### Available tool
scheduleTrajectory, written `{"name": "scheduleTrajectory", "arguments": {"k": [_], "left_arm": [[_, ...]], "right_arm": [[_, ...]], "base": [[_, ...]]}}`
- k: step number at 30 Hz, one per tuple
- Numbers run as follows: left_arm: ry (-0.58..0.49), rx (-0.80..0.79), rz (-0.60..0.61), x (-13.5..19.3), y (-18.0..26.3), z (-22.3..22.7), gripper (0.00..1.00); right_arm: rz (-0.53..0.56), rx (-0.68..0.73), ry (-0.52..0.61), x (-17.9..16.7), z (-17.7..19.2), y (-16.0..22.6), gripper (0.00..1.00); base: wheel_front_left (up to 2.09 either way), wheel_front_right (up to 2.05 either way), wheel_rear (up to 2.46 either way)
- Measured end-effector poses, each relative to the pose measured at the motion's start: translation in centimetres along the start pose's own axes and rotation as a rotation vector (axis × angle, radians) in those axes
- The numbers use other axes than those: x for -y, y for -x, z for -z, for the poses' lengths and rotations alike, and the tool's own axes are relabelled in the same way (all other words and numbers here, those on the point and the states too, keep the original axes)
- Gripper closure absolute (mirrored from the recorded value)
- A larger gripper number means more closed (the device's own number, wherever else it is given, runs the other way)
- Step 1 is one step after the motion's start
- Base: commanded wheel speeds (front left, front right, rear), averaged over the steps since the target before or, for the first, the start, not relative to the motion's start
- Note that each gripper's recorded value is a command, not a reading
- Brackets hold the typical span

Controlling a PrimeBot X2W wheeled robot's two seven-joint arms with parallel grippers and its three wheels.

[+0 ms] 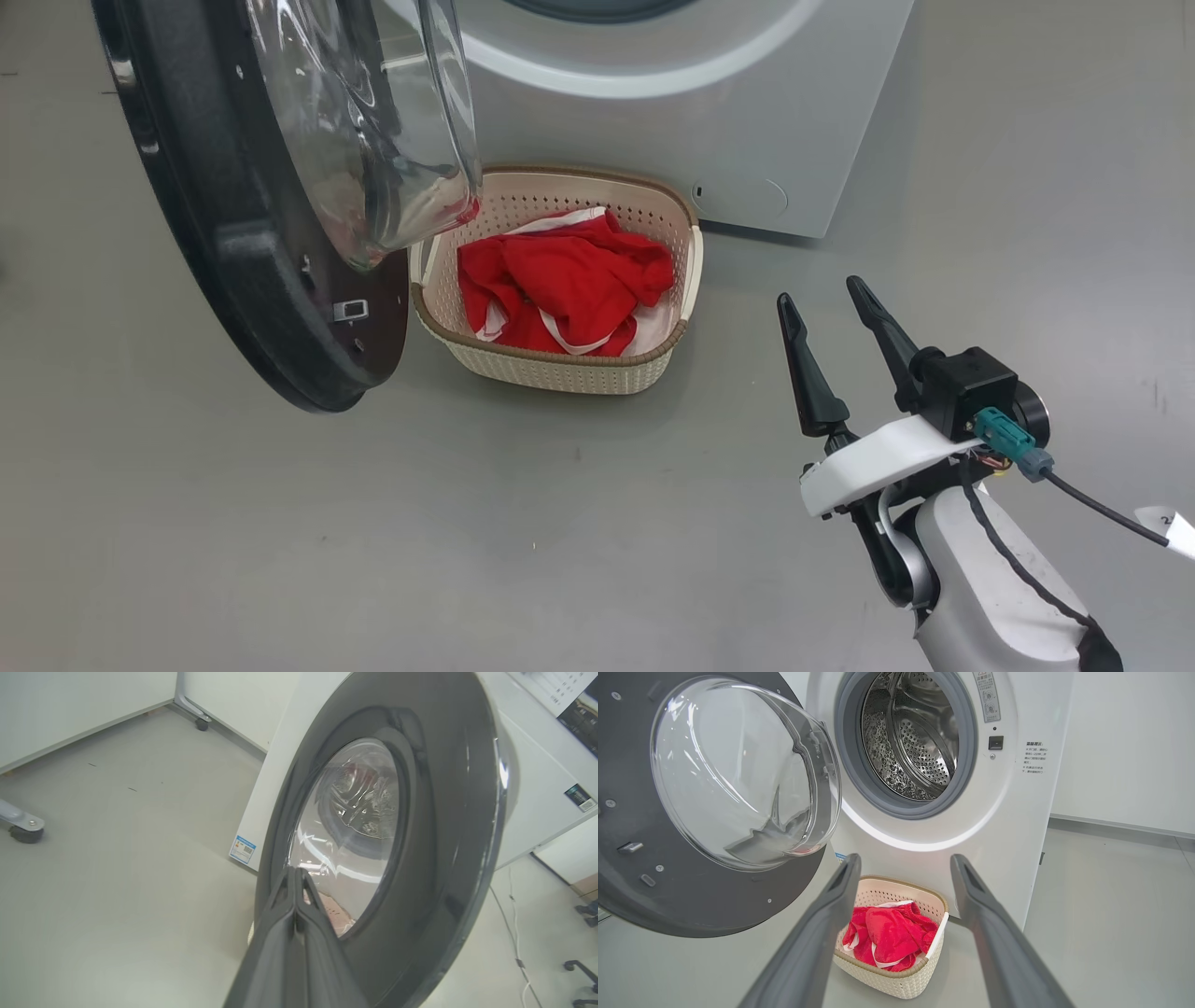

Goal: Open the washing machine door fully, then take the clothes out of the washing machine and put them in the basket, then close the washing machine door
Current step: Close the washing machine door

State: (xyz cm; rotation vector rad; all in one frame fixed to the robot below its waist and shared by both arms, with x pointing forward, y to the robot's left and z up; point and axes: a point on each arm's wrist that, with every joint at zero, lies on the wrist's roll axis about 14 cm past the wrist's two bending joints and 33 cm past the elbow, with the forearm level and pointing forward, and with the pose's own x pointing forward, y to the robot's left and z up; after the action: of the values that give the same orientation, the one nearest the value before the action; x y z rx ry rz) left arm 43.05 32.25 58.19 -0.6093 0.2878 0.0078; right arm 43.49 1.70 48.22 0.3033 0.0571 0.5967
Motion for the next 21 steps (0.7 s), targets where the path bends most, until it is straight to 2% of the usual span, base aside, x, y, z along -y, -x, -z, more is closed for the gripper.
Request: {"name": "scheduleTrajectory", "arguments": {"k": [4, 11, 21], "left_arm": [[-0.241, 0.002, -0.121, -2.0, 2.1, 1.5, 1.0], [-0.314, 0.117, -0.173, -3.7, 4.7, 3.5, 1.0], [-0.377, 0.298, -0.139, -2.5, 6.1, 5.5, 1.0]], "right_arm": [[-0.011, 0.017, 0.005, -0.6, -0.6, 0.1, 0.0], [-0.019, 0.013, 0.001, -1.4, -0.6, 0.6, 0.0], [-0.018, 0.015, 0.002, -1.7, -0.7, 1.1, 0.0]], "base": [[0.0, 0.0, 0.0], [0.0, 0.0, 0.0], [0.0, 0.0, 0.0]]}}
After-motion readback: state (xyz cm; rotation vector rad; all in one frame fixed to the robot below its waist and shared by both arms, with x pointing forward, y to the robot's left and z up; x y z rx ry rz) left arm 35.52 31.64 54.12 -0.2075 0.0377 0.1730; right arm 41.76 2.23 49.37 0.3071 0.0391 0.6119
